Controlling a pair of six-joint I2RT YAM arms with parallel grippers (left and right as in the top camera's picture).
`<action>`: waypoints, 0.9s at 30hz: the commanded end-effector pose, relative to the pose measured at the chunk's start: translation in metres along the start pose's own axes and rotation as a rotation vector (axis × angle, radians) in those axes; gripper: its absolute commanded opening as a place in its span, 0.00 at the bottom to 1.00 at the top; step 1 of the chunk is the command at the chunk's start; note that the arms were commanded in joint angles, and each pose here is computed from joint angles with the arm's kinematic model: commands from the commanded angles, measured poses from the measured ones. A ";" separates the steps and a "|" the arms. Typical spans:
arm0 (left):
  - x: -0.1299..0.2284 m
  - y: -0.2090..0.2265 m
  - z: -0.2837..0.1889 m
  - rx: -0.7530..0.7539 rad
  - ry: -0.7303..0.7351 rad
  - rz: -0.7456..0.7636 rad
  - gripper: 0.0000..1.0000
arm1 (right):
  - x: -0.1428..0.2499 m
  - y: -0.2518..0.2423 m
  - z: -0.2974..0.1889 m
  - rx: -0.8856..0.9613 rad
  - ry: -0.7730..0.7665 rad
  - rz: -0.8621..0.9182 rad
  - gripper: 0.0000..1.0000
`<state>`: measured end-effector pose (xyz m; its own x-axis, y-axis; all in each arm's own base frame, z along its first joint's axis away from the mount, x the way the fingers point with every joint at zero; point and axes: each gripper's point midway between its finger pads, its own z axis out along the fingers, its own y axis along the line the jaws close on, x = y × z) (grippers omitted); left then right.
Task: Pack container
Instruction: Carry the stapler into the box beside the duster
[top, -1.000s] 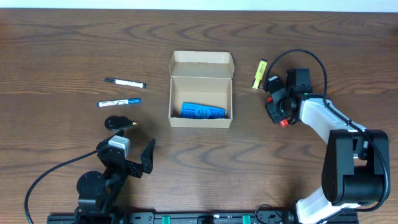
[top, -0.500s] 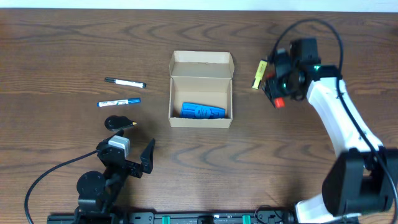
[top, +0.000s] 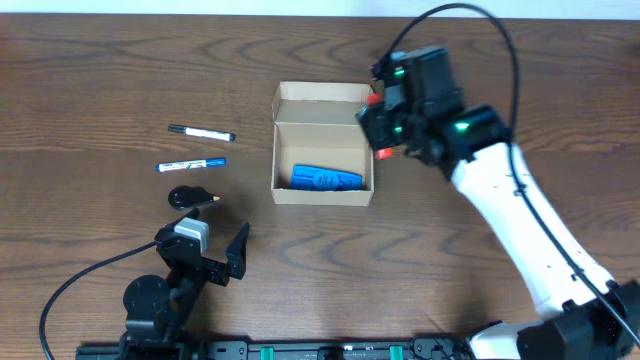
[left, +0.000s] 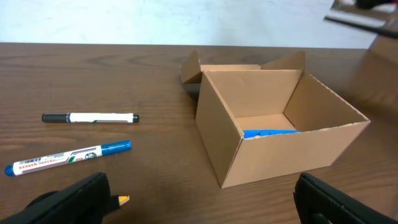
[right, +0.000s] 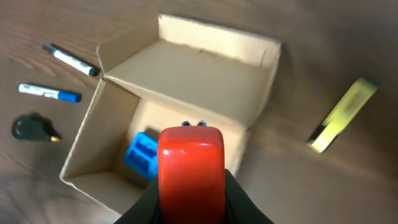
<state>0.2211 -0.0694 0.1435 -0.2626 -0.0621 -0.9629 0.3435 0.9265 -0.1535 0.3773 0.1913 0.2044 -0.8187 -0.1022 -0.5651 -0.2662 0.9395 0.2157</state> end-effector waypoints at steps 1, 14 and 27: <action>0.011 0.003 0.002 -0.005 0.023 0.006 0.95 | 0.012 -0.006 0.019 0.164 0.007 0.205 0.01; 0.011 0.003 0.002 -0.005 0.023 0.006 0.95 | 0.043 -0.010 0.066 0.352 0.057 0.257 0.01; 0.011 0.003 0.002 -0.005 0.023 0.006 0.95 | 0.044 -0.014 0.066 0.378 0.060 0.238 0.01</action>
<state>0.2211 -0.0694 0.1435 -0.2626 -0.0621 -0.9629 0.3435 0.9265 -0.1535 0.3774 0.1979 0.1242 -0.8717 0.1215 -0.4748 0.1148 0.9924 0.0432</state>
